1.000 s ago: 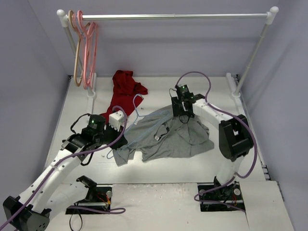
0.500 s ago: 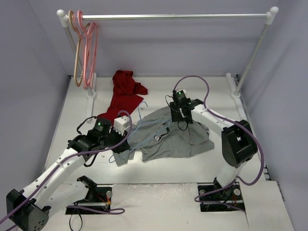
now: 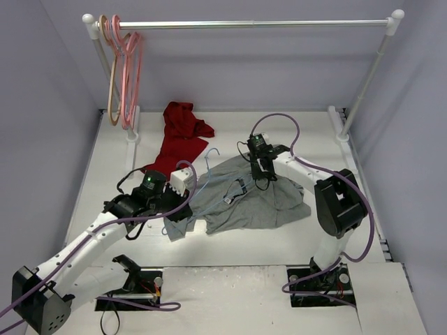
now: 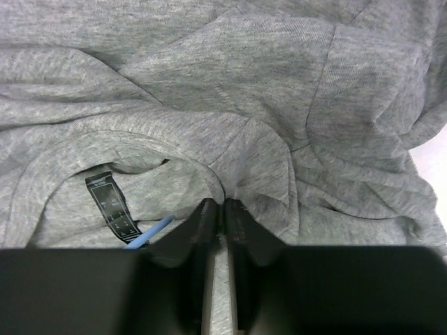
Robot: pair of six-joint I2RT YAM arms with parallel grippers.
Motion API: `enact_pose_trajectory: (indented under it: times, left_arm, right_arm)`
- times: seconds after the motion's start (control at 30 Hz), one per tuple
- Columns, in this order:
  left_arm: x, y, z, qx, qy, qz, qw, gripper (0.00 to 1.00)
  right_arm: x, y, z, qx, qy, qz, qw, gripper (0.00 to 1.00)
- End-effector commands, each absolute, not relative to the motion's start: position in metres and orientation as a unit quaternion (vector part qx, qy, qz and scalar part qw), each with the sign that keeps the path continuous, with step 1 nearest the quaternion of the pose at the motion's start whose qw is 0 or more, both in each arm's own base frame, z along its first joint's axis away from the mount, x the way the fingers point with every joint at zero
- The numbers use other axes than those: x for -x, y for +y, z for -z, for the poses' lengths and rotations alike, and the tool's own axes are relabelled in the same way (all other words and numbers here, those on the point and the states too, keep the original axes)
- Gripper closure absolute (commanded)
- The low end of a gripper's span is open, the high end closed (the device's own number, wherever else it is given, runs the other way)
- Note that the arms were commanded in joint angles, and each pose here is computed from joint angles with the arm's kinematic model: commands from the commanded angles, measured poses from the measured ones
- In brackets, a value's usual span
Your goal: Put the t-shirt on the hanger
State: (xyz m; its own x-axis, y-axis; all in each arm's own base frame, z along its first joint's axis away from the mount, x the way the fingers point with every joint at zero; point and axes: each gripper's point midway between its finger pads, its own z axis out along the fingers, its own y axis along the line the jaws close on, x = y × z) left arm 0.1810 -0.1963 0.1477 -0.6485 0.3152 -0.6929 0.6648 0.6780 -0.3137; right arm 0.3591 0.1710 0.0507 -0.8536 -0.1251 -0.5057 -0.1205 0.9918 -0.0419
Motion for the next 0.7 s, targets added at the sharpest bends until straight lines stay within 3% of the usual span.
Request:
enact_pose_trajectory:
  times: [0.0,0.07,0.67]
  left_arm:
    - [-0.193,-0.209,-0.167,-0.297,0.838,0.299,0.346,1.0]
    - [-0.193,-0.209,-0.165,-0.298,0.839,0.297,0.346,1.0]
    - [-0.207,-0.237,-0.169,-0.331,0.812,0.299,0.375,1.0]
  right_arm:
    - [-0.363,0.166,-0.056,0.055,0.96,0.023,0.274,0.92]
    - [-0.364,0.164,-0.057,0.056,0.959,0.026,0.277,1.0]
    - [-0.363,0.208,-0.153,0.166,0.923,-0.045,0.345,1.0]
